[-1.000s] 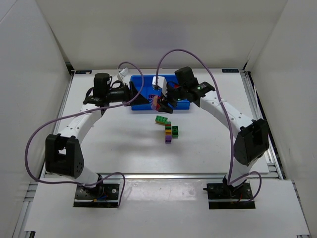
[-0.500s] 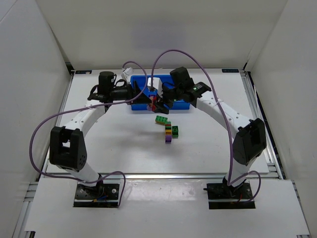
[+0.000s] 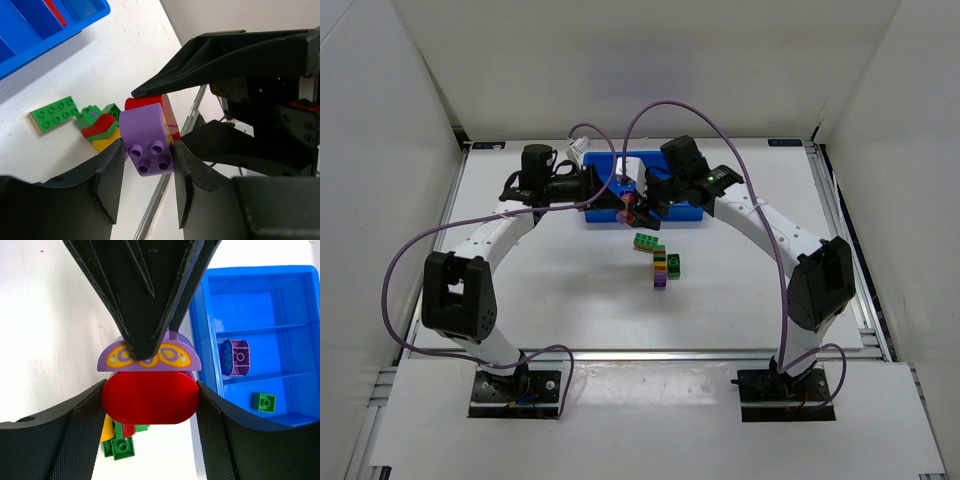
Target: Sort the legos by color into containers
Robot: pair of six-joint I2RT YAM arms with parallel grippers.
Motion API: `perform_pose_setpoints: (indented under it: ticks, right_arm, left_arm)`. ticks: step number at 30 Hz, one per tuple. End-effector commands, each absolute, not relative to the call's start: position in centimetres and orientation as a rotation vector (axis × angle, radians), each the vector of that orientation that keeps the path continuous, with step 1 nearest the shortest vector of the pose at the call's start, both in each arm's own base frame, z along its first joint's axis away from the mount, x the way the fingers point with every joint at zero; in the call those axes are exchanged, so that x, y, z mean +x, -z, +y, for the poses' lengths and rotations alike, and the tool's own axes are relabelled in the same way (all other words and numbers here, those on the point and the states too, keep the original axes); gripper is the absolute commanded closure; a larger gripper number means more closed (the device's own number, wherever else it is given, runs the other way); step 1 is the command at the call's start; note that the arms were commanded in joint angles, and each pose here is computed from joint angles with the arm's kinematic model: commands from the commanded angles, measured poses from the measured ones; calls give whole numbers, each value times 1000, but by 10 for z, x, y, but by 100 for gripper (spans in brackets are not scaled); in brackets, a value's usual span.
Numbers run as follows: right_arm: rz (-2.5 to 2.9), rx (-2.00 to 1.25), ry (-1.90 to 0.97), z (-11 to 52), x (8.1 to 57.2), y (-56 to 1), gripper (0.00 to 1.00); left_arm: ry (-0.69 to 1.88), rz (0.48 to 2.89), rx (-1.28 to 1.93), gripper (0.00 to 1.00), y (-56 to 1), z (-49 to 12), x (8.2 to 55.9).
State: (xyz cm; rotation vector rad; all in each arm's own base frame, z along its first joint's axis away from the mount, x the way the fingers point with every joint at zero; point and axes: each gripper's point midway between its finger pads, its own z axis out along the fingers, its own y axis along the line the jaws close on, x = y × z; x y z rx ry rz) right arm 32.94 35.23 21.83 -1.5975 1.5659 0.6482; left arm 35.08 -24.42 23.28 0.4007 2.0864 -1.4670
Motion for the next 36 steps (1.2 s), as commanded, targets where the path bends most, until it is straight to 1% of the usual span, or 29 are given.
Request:
perform_pose_setpoints:
  ticks: [1,4,10,15,19,21,23,24,25,26,27,28,31,32,34,36]
  right_arm:
    - [1500,-1556,-621,361,340,-238,79]
    - [1514,-1549,-604,357,343,-235,81]
    - [1576,-1516,-561,333,353,-224,84]
    - [1611,-1489,-523,305,358,-220,86]
    - [1671,-1464,-483,278,366,-207,86]
    - [1719,-1423,-438,258,379,-198,87]
    - [1766,-1362,-383,240,402,-188,87]
    - [1774,-1335,-358,236,415,-192,87]
    - [1833,-1313,-363,233,425,-177,87]
    - [1867,-1279,-350,223,437,-175,87]
    - [1861,-1253,-328,221,451,-184,87]
    - [1909,-1238,-330,219,460,-168,87]
    - [1921,-1185,-283,211,490,-167,87]
    - [1959,-1184,-282,210,496,-151,87]
    - [1968,-1160,-268,208,511,-153,86]
    - [1998,-1161,-265,208,518,-138,86]
  left_arm:
    - [1521,1999,536,65,-256,-255,338]
    - [1522,1996,543,69,-257,-255,337]
    - [1473,1979,510,73,-260,-241,345]
    - [1431,1921,476,75,-274,-219,354]
    - [1406,1875,448,76,-290,-205,359]
    - [1389,1857,443,76,-297,-199,363]
    - [1373,1856,446,76,-298,-198,364]
    - [1344,1848,466,75,-299,-197,365]
    - [1320,1848,461,75,-300,-195,368]
    - [1310,1860,456,75,-298,-194,368]
    - [1280,1858,471,75,-296,-193,371]
    - [1261,1871,463,74,-295,-191,372]
    - [1222,1875,475,74,-292,-190,375]
    - [1200,1873,481,74,-292,-188,377]
    - [1172,1891,476,73,-288,-187,381]
    - [1152,1893,488,73,-286,-187,384]
